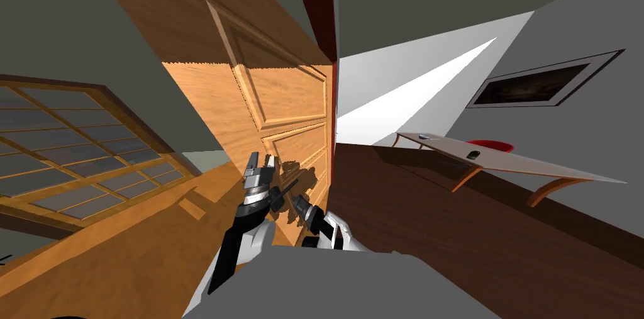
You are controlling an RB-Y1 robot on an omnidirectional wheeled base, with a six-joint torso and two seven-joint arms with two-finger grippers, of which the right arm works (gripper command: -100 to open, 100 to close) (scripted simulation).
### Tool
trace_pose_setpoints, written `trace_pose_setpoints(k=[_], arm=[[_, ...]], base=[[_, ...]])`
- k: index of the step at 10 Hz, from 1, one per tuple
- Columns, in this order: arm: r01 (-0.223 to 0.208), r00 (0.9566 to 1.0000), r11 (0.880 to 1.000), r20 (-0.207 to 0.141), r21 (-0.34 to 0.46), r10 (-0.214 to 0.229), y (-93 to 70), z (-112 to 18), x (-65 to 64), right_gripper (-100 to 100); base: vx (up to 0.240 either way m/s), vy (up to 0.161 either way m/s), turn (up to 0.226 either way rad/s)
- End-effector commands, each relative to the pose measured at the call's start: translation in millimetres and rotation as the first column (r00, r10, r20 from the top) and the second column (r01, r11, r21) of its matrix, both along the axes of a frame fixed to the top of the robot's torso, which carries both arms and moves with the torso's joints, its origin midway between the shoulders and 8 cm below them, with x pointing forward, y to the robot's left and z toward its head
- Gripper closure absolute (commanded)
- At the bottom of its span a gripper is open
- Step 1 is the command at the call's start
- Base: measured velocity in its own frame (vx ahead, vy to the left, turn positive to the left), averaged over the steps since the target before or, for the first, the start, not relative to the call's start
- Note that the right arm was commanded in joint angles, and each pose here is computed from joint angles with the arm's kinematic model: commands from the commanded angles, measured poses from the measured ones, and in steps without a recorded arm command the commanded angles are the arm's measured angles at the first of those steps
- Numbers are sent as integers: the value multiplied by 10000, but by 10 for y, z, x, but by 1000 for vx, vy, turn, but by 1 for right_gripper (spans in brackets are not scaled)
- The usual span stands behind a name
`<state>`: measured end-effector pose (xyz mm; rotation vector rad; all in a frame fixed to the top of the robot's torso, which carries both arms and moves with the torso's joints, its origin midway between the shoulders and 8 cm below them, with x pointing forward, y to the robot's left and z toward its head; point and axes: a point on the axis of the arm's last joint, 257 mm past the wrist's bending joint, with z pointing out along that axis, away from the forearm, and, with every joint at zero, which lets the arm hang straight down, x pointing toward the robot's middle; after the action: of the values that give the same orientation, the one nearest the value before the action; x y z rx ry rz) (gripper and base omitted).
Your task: Push the door open
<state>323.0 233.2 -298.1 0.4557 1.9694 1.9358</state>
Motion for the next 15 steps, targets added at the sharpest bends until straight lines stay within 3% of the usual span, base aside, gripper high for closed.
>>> trace_pose_setpoints(k=[1,2,3,5,6,7,10,14,15], arm=[[0,10000,10000,0,1,0,0,1,0,100],[371,9993,9990,5,-258,-371,-202,-116,151,-100],[436,9990,9987,0,-251,-437,-217,-115,174,-100],[688,9976,9976,-80,102,-687,-145,19,247,-100],[619,9981,9981,-55,-17,-620,-174,-26,240,-100],[724,9974,9971,-5,-217,-725,-265,-96,298,-100],[820,9966,9961,47,-333,-819,-307,-122,354,-100],[834,9965,9965,33,-2,-834,-128,41,364,-100],[839,9965,9965,36,-65,-839,-174,16,351,-100]], base=[[0,0,0],[-122,-20,-150],[-220,-65,-121],[-201,-57,-88],[-90,-30,-13],[56,93,41],[81,170,17],[121,182,23],[47,65,-4]])
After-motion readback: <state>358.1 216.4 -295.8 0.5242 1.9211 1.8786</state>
